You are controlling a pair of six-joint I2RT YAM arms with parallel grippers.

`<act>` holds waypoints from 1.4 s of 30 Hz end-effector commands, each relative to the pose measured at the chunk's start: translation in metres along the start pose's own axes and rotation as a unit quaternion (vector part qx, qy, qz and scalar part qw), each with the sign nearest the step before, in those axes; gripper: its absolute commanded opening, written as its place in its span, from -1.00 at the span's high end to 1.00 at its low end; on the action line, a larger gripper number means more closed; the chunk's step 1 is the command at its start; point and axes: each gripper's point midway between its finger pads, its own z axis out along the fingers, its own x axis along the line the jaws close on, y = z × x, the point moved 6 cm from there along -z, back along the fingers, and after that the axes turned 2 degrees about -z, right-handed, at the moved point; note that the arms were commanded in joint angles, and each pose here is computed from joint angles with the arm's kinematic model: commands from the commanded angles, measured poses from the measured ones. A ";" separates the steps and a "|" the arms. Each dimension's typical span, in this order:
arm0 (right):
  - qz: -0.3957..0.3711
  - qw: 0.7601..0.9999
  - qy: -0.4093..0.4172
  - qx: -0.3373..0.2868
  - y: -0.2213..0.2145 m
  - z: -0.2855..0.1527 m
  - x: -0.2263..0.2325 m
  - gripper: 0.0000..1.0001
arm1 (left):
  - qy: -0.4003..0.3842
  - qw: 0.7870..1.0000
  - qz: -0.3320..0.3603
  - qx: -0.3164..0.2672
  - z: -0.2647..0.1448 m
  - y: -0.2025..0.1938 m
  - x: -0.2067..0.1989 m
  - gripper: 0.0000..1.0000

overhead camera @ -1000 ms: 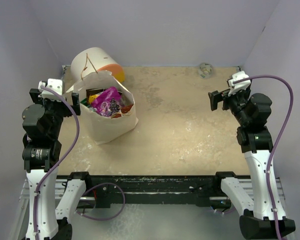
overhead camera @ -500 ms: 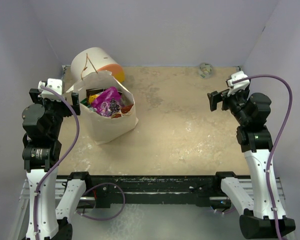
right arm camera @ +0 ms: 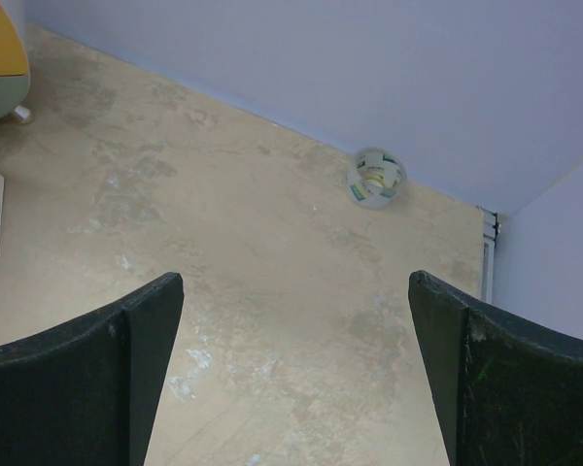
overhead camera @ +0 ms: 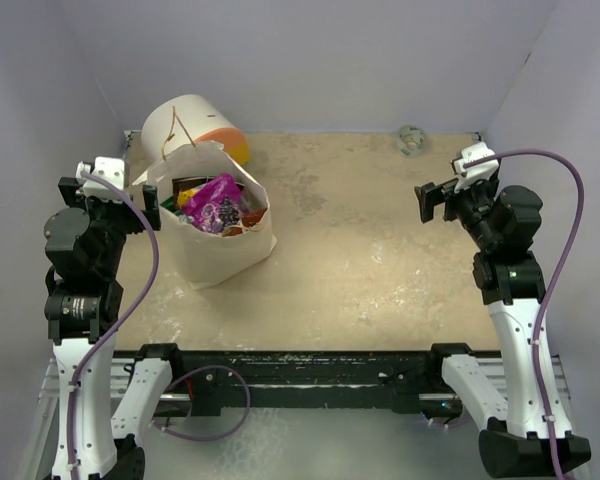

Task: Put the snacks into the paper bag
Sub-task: Reset both arms

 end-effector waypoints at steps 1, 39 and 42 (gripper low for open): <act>-0.016 0.999 -0.001 -0.033 0.020 -0.005 -0.004 -0.99 | 0.016 1.000 -0.010 -0.020 -0.002 0.010 0.005 -0.98; -0.019 0.999 0.003 -0.035 0.020 -0.007 -0.003 -0.99 | 0.023 0.999 -0.006 -0.023 -0.003 0.008 0.007 -0.98; -0.019 0.999 0.004 -0.035 0.020 -0.007 -0.002 -0.99 | 0.022 0.999 -0.006 -0.023 -0.003 0.009 0.007 -0.98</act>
